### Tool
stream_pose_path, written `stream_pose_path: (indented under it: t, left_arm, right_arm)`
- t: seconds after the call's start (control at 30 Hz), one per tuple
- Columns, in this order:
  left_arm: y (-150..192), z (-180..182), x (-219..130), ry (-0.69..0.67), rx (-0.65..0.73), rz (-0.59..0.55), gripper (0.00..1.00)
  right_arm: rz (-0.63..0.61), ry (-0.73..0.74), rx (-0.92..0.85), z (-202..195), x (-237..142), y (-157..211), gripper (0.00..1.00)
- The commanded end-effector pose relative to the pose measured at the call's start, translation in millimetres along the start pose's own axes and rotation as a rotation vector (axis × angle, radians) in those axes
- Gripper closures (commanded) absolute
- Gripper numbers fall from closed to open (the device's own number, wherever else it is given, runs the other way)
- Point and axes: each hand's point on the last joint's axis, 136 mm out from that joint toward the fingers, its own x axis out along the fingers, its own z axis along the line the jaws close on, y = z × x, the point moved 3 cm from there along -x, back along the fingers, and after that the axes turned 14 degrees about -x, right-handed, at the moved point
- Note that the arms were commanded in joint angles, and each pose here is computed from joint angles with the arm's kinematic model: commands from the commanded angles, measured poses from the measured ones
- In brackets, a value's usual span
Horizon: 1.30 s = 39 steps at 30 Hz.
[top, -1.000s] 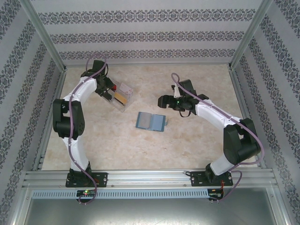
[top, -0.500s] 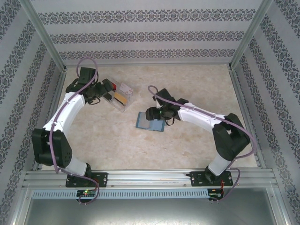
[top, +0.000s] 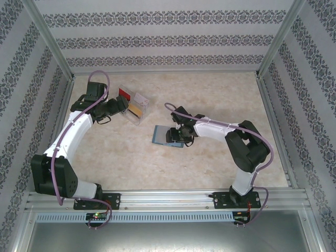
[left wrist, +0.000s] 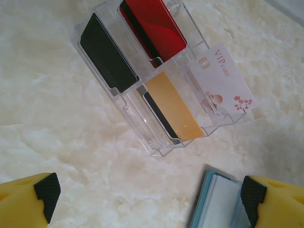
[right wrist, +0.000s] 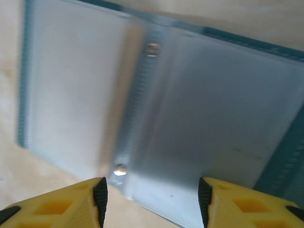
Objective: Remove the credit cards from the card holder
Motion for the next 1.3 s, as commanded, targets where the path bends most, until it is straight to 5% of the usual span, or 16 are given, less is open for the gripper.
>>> stream_pose_path:
  t: [0.0, 0.33, 0.57, 0.77, 1.13, 1.27]
  left_arm:
    - [0, 0, -7, 0.009, 0.04, 0.011, 0.01]
    - [8, -1, 11, 0.024, 0.029, 0.09, 0.0]
    - [30, -14, 29, 0.083, 0.011, 0.181, 0.02]
    - [69, -38, 53, 0.135, 0.019, 0.308, 0.14]
    - [135, -84, 95, 0.193, 0.08, 0.511, 0.51]
    - [154, -95, 109, 0.19, 0.102, 0.557, 0.57]
  right_arm:
    - [0.077, -0.005, -0.019, -13, 5, 15, 0.45]
    - [0.107, 0.063, 0.022, -41, 2, 24, 0.45]
    - [-0.05, 0.055, 0.028, -30, -35, -3, 0.45]
    - [-0.057, 0.204, 0.103, -54, -35, -5, 0.48]
    - [-0.045, 0.178, 0.123, -51, -20, -14, 0.58]
    - [-0.048, 0.174, 0.117, -50, -19, -16, 0.61]
